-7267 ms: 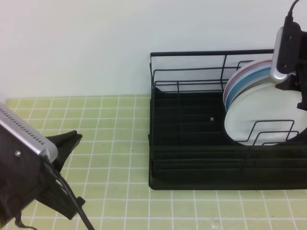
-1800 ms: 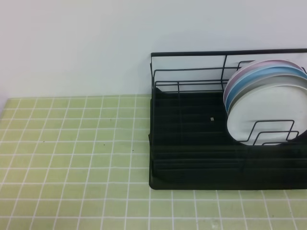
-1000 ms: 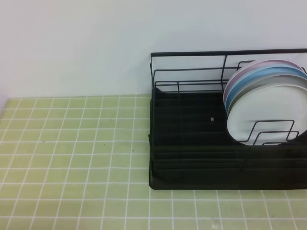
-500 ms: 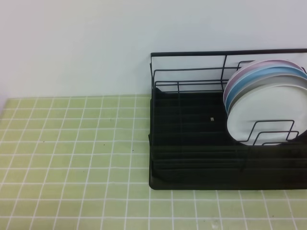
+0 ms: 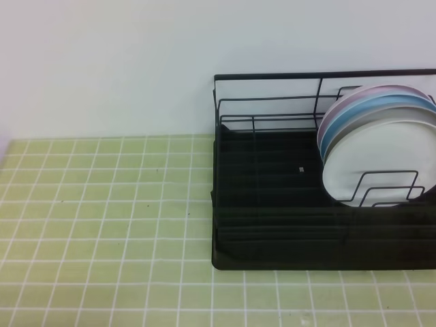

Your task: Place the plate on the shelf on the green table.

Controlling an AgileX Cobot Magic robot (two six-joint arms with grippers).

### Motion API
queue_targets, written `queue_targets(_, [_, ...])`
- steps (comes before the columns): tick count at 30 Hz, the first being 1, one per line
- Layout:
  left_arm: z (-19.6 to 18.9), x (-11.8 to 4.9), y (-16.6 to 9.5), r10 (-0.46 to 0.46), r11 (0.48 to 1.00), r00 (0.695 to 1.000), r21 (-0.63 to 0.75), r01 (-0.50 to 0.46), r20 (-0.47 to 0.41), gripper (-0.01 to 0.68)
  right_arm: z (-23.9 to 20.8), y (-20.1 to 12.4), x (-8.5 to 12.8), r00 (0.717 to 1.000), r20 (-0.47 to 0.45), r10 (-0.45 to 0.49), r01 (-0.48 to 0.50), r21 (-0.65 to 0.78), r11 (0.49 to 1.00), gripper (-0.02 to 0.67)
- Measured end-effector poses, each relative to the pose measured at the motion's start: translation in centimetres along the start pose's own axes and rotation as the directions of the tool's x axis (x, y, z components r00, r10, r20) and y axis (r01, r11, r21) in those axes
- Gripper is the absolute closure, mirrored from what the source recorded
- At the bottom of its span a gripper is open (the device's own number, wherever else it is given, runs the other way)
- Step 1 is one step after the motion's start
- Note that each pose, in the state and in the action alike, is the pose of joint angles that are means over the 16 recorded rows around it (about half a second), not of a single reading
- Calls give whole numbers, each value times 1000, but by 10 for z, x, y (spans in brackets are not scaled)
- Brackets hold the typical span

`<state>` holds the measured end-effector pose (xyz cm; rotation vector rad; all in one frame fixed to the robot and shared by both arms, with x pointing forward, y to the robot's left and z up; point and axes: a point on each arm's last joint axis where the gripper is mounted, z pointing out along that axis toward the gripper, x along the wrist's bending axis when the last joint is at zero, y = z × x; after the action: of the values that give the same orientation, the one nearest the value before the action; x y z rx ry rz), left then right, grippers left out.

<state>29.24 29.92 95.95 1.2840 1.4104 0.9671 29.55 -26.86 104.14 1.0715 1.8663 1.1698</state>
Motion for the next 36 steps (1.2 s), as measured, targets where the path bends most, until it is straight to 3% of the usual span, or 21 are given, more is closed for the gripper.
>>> queue_targets(8, [0, 0, 0, -1, 1000, 1000, 1, 1, 0, 675, -3, -25, -1, 992, 110, -66, 79, -123, 989, 652])
queue_targets(17, [0, 0, 0, 0, 1000, 1000, 1, 0, 0, 675, 12, -63, -3, 975, 221, -36, 85, -216, 973, 652])
queue_targets(36, [0, 0, 0, 7, 1000, 1000, 1, -7, 0, 675, 20, -82, -6, 965, 261, 38, 11, -182, 983, 652])
